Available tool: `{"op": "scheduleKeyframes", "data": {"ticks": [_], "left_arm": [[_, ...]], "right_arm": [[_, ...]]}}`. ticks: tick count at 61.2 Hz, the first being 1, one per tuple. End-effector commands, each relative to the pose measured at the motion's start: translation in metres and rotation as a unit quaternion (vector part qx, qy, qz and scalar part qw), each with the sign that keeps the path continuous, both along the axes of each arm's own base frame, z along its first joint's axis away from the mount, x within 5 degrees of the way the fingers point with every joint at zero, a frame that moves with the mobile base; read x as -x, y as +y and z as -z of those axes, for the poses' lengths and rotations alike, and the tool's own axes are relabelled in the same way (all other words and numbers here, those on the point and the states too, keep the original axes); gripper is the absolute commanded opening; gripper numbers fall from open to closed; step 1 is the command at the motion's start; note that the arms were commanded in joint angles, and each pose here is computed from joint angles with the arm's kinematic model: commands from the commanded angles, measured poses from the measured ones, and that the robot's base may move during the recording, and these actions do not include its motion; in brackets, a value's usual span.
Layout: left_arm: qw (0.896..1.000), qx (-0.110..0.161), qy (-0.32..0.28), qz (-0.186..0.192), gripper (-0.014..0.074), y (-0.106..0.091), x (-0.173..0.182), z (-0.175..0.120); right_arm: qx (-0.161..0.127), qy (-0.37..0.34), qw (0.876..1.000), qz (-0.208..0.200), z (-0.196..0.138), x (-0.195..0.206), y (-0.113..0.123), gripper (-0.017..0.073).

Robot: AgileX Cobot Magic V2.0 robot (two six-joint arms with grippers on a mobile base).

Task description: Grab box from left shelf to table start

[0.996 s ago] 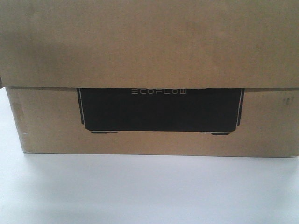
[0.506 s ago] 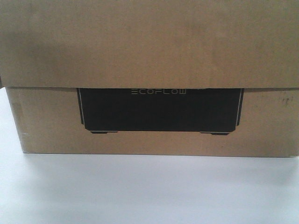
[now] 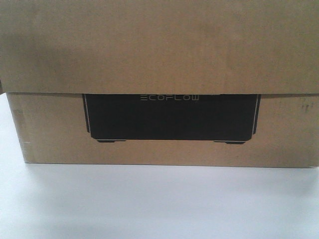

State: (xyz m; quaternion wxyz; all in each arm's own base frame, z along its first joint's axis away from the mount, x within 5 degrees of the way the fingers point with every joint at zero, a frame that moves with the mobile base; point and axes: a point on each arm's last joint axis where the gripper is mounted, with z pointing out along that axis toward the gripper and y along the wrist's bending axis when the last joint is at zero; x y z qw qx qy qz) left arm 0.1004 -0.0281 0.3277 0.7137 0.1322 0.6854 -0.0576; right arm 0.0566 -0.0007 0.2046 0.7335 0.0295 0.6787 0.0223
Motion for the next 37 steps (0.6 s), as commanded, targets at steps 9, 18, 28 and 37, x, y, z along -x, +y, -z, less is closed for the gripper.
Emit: {"op": "scheduleKeyframes", "data": {"ticks": [9, 18, 28, 37], "left_arm": [[0.998, 0.014, -0.052, 0.018, -0.0085, -0.003, 0.002, -0.017], [0.999, 0.015, -0.05, 0.018, -0.0085, -0.003, 0.002, -0.016], [0.998, 0.044, -0.036, 0.018, -0.0085, -0.002, 0.002, -0.012], [0.998, 0.022, -0.05, -0.017, -0.0085, 0.006, 0.008, 0.005]], "right_arm": [[0.012, -0.048, 0.999, 0.004, -0.009, 0.001, 0.0, 0.0036], [0.012, -0.048, 0.999, 0.004, -0.009, 0.001, 0.0, 0.0036], [0.012, -0.048, 0.999, 0.004, -0.009, 0.001, 0.0, 0.0036], [0.012, -0.048, 0.999, 0.004, -0.009, 0.001, 0.0, 0.0036]]}}
